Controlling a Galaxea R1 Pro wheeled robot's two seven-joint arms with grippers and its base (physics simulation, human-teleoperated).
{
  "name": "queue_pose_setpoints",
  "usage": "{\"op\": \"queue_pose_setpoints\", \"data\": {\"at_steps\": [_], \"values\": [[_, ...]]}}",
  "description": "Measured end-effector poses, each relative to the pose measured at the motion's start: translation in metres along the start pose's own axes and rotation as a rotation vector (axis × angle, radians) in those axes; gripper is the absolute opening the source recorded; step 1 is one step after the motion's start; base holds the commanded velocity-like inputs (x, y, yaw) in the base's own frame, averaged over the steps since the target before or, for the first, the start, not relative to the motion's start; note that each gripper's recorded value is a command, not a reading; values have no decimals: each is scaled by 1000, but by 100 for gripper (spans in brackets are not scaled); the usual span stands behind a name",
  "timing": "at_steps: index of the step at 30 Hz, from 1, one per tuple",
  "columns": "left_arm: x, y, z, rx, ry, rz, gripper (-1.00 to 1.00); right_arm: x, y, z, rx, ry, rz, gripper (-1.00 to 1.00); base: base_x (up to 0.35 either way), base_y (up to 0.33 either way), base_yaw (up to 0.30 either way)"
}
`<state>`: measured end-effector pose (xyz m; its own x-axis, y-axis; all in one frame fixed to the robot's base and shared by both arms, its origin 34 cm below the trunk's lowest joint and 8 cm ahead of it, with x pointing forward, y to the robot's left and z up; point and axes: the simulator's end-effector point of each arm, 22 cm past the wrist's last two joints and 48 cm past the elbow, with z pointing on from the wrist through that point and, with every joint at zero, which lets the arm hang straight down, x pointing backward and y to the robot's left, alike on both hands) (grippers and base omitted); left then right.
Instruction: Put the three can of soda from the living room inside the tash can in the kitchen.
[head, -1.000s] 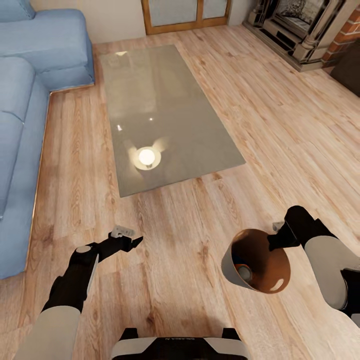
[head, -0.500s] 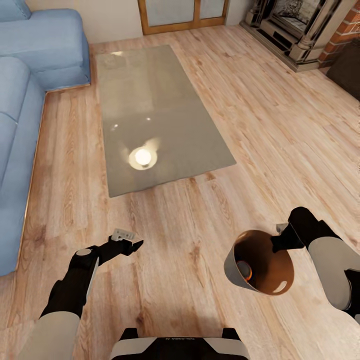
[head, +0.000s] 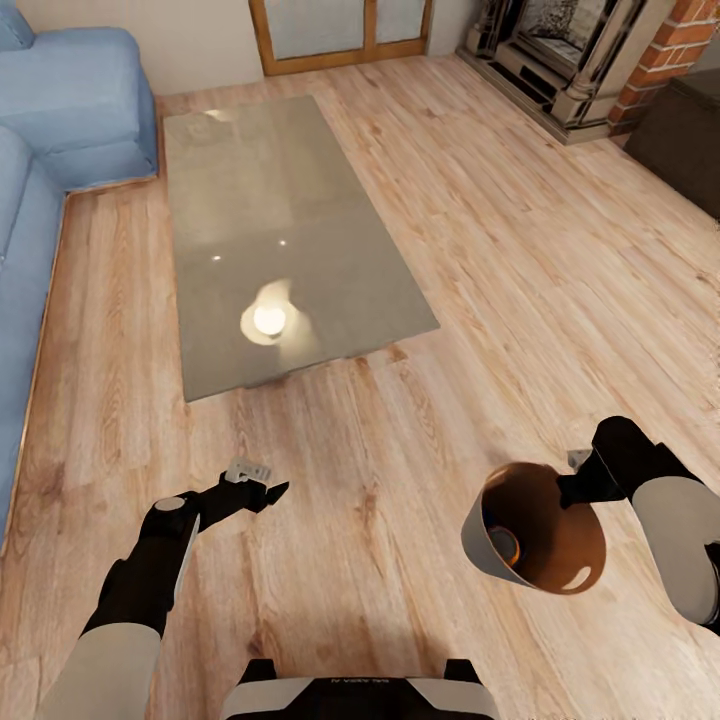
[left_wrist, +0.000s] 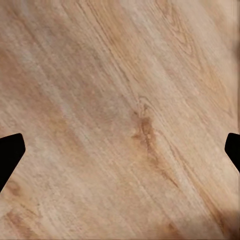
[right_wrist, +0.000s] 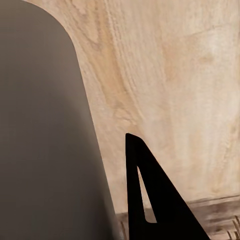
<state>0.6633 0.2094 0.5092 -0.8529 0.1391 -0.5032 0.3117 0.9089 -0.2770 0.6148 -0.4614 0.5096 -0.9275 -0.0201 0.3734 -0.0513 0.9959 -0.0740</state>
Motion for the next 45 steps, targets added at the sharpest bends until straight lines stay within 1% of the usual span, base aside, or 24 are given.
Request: {"op": "queue_pose_setpoints", "data": {"at_steps": [5, 11, 14, 16, 17, 18, 19, 20, 22, 25, 26, 30, 34, 38, 45], "values": [[1, 0, -2, 0, 16, -14, 100, -1, 0, -4, -7, -7, 8, -100, -152, 115, -157], [-1, -1, -4, -2, 15, -14, 100, -1, -5, -8, 3, -13, 8, -100, -121, 32, -156], [-3, -1, -5, -2, 14, -12, 100, 0, -10, -11, -2, -18, 25, -100, -39, -132, -156], [-2, -2, -5, -1, 22, -17, 100, 3, -23, -16, -7, -27, 56, -100, -12, -230, -156], [-3, -2, -6, -1, 23, -18, 100, 5, -30, -17, 9, -24, 55, -100, -1, -258, -156], [-2, -2, -6, -2, 26, -19, 100, 9, -42, -19, 17, -23, 73, -100, 22, -273, -156], [-3, -2, -6, -2, 26, -19, 100, 11, -54, -22, 37, -25, 75, -100, 42, -284, -156], [-3, -2, -7, -3, 26, -19, 100, 14, -61, -23, 58, -20, 67, -100, 49, -288, -156], [-4, -2, -7, -3, 25, -19, 100, 16, -70, -26, 65, -23, 78, -100, 59, -294, -156], [-6, -3, -8, -4, 23, -18, 100, 17, -70, -29, 35, -33, 111, -100, 69, -301, -156], [-7, -3, -9, -4, 22, -18, 100, 17, -70, -30, 33, -34, 113, -100, 74, -305, -156], [-9, -3, -10, -4, 18, -16, 100, 18, -75, -33, 52, -36, 102, -100, 77, -307, -156], [-12, -5, -11, -2, 16, -10, 100, 17, -73, -36, 40, -43, 111, -100, 88, -308, -135], [-13, -6, -11, -1, 14, -7, 100, 17, -75, -37, 52, -42, 103, -100, 91, -308, -49], [-14, -6, -11, -1, 13, -6, 100, 17, -71, -35, 40, -42, 106, -100, 92, -308, -7]]}}
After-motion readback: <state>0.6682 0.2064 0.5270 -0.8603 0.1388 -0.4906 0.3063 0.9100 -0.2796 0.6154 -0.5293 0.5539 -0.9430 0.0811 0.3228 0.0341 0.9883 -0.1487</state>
